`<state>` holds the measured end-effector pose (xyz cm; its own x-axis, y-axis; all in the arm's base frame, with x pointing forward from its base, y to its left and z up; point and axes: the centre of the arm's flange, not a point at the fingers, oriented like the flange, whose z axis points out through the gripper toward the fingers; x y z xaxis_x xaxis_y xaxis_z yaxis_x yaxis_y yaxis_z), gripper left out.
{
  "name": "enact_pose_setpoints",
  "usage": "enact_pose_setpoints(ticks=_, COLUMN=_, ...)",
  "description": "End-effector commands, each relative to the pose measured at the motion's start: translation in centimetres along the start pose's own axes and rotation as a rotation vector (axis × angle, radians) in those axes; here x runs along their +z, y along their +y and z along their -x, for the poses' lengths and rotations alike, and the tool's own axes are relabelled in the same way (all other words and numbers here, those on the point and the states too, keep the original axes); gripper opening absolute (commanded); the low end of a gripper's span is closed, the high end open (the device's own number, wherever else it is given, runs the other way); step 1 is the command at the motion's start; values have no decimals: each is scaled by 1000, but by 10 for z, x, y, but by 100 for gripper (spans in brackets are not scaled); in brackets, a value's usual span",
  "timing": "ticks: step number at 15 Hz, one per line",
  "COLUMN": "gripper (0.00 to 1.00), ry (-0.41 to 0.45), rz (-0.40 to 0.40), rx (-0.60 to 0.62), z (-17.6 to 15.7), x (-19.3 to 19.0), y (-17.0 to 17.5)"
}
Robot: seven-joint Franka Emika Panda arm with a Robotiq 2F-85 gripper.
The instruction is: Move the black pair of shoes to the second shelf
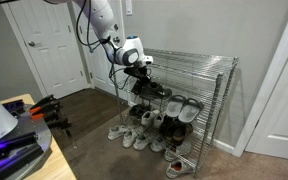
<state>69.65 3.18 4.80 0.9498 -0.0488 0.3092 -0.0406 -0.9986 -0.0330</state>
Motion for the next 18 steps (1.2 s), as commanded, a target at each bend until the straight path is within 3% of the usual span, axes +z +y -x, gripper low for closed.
enact_pose_setpoints(ticks=1, gripper=6, ry=96, rz=-54, rx=76, z=-22, x=-12, y=-3)
enact_pose_setpoints(ticks=9, gripper=6, ry=181, rz=-64, rx=68, z=-34, x=-15, y=-19)
enact_pose_setpoints(ticks=15, gripper=5, ry=158, rz=-47, rx=45, z=-33, x=-4, y=-27)
enact_pose_setpoints(ticks=16, gripper=40, ry=151, rz=-48, rx=43, z=-32, x=-2, y=-27)
enact_pose_setpoints(ticks=18, gripper=46, ry=150, rz=-44, rx=44, z=-32, x=-1, y=-26)
